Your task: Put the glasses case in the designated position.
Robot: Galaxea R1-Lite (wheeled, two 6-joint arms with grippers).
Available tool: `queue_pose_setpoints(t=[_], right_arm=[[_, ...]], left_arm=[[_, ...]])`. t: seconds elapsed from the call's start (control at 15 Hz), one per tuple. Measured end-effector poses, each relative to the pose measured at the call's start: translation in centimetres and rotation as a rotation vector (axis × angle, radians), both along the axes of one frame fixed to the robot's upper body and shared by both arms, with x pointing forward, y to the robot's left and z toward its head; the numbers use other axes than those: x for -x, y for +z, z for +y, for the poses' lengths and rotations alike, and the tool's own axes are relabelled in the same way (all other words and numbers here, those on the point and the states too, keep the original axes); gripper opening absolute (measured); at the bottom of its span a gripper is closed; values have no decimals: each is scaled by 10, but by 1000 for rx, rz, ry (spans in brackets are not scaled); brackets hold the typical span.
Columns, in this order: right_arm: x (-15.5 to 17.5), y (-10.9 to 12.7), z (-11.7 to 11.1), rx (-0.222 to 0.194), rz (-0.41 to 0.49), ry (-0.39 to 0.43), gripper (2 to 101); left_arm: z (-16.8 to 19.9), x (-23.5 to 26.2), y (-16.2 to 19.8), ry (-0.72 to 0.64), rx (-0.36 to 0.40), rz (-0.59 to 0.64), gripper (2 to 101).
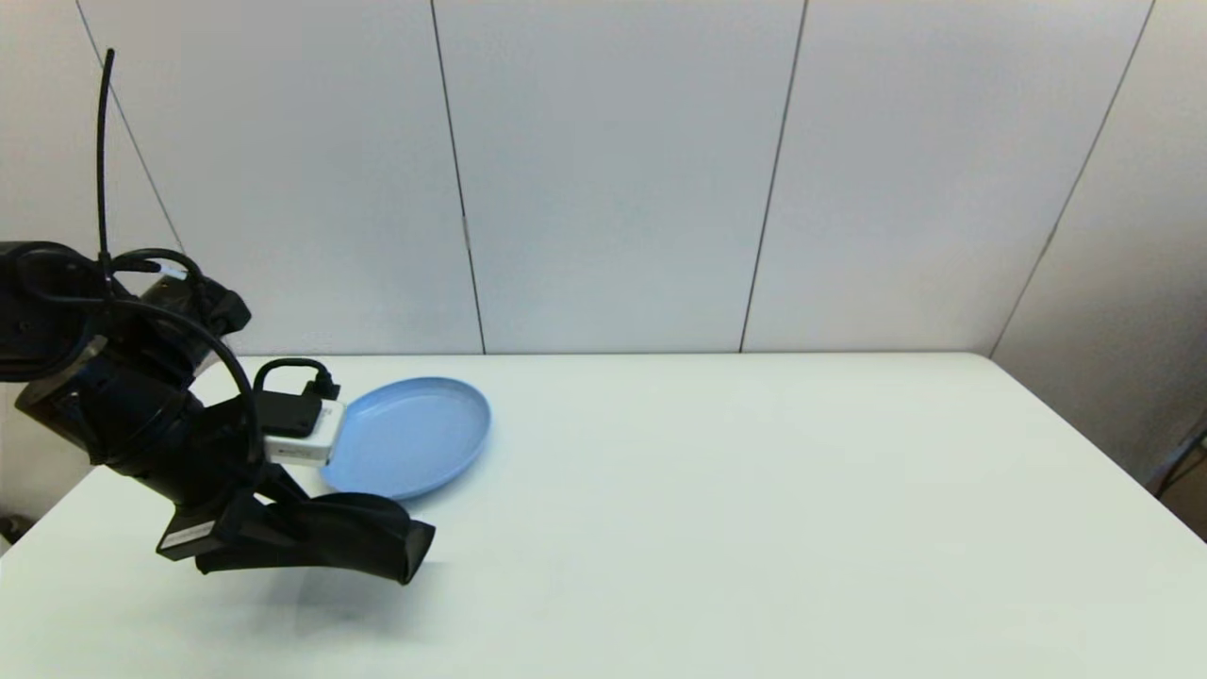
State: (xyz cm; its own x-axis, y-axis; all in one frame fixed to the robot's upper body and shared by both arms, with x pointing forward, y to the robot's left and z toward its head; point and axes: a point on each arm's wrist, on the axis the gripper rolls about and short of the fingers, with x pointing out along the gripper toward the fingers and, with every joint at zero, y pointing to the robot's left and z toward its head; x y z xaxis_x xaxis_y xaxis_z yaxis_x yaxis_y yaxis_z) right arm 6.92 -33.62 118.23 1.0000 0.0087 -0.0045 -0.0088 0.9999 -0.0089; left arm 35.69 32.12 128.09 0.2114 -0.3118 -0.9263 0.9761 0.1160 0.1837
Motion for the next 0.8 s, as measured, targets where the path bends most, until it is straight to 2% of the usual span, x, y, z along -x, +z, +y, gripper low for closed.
queue_pose_setpoints(t=[0.8], right_arm=[[0, 0, 0, 0, 0, 0, 973]], left_arm=[[0, 0, -11, -3, -1, 48, 225]])
